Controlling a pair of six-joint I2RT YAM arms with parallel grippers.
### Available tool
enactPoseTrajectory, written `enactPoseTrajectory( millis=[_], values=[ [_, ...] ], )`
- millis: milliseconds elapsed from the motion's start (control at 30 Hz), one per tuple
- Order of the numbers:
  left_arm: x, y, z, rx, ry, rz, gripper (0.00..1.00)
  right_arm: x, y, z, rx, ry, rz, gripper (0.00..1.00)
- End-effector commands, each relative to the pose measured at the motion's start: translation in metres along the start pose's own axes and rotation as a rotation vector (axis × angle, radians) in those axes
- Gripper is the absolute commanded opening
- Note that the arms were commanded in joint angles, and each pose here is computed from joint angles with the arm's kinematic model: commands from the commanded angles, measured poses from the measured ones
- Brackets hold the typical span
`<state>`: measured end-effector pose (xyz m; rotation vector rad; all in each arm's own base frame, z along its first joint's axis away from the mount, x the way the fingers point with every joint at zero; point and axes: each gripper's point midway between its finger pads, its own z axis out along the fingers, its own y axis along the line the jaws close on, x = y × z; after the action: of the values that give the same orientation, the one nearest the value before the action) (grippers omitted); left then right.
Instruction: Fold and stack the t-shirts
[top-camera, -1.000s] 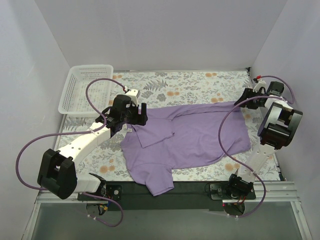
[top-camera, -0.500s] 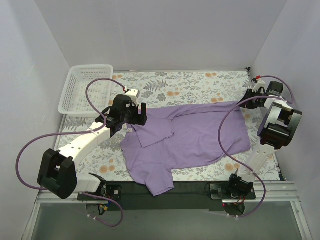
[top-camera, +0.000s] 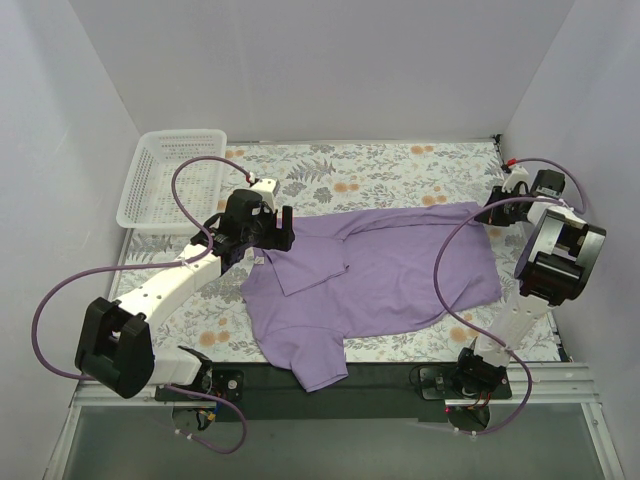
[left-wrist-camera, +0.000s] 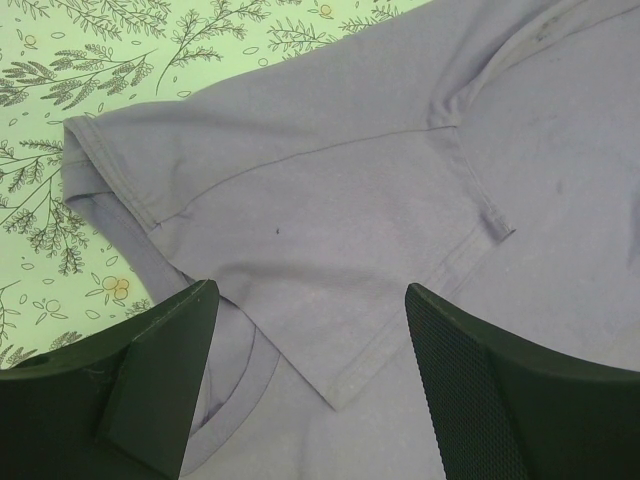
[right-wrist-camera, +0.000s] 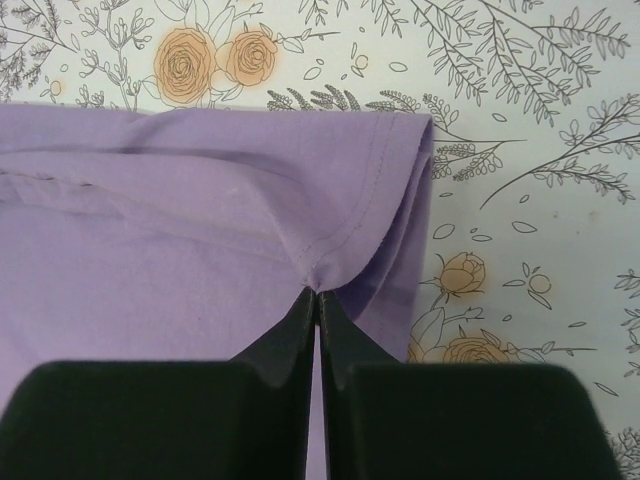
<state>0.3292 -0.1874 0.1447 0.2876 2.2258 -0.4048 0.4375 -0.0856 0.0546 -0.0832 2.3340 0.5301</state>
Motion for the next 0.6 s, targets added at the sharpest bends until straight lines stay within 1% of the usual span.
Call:
enactPoseTrajectory(
  millis=[0, 233, 267, 567],
  values=[
    [0.001, 0.002, 0.001, -0.011, -0.003, 0.017, 0.74, -0.011, 0.001, -0.016, 0.036, -0.028, -0.067, 0.07],
    [0.002, 0.001, 0.002, -0.005, 0.0, 0.018, 0.74, -0.007, -0.005, -0.02, 0.043, -0.023, -0.066, 0.07],
    [0.003, -0.004, 0.002, 0.024, 0.005, 0.02, 0.74, -0.007, -0.006, -0.021, 0.045, -0.023, -0.069, 0.07],
    [0.006, -0.016, 0.003, 0.096, 0.018, 0.029, 0.74, 0.003, -0.012, -0.022, 0.047, 0.009, -0.102, 0.07]
  ],
)
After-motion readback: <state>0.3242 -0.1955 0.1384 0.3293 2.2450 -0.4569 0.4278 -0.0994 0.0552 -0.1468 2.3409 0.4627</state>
